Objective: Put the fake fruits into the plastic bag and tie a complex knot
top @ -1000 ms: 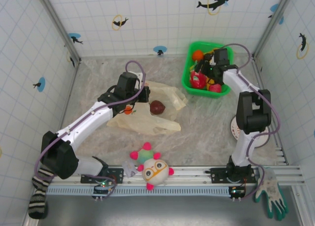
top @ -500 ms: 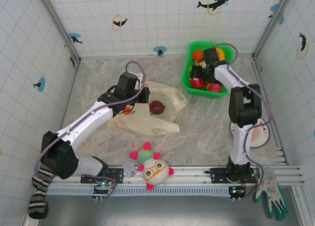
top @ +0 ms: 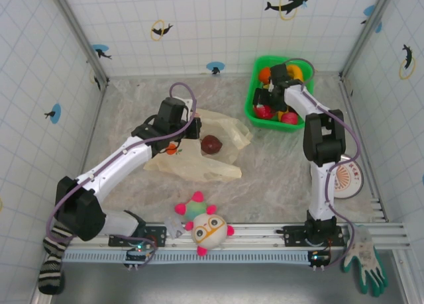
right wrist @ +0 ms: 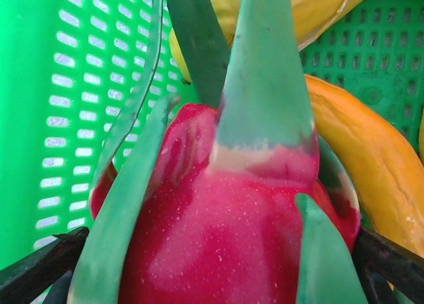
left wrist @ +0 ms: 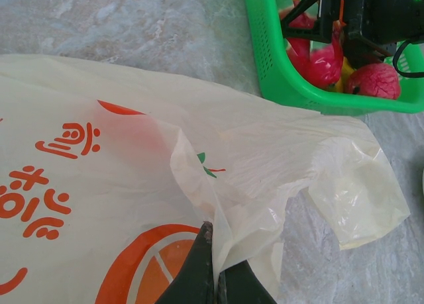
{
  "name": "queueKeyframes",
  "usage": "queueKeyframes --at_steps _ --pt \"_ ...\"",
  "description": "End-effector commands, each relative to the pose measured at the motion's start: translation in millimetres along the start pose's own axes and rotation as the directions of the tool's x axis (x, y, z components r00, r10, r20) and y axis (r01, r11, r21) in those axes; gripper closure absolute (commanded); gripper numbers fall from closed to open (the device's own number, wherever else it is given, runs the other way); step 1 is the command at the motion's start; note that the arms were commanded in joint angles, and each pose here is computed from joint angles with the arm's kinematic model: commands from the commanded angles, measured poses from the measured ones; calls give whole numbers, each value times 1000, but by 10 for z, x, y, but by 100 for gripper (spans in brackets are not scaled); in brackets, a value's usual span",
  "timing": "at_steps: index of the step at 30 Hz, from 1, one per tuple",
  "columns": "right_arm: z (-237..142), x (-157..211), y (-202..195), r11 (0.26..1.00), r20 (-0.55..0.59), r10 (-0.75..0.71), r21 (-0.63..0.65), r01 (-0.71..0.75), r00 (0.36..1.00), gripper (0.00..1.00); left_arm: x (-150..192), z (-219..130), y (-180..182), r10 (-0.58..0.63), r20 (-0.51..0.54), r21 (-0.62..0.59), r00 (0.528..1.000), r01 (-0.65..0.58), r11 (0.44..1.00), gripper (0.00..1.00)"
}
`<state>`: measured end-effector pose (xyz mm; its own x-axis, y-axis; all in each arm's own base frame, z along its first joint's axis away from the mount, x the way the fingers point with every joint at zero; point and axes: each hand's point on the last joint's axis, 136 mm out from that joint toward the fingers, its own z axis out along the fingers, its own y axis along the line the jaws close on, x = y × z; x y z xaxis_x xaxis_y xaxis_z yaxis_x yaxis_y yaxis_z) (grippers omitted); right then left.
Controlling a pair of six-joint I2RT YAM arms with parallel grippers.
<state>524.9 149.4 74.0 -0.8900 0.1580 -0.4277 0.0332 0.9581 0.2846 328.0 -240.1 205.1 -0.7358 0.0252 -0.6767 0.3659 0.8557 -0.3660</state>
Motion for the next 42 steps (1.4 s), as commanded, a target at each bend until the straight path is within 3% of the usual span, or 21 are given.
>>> queueKeyframes --at_steps 1,8,14,25,42 --pt "290 352 3 999 -128 26 -23 -29 991 0 -145 -104 -20 14 32 -3 999 -14 1000 100" --pt "211 307 -73 1000 -115 7 27 -4 993 10 -136 -109 -14 16 30 -5 999 -15 1000 100" --pt "-192 -1 25 1000 2 -10 6 10 1000 21 -146 -115 -21 15 33 -5 999 -15 1000 100" --pt "-748 -432 151 995 171 32 -97 -15 985 22 -161 -92 -64 3 38 23 999 -4 1000 100" --pt "-1390 -635 23 950 332 199 -296 -99 922 23 -194 -40 -115 -6 33 46 999 5 999 100"
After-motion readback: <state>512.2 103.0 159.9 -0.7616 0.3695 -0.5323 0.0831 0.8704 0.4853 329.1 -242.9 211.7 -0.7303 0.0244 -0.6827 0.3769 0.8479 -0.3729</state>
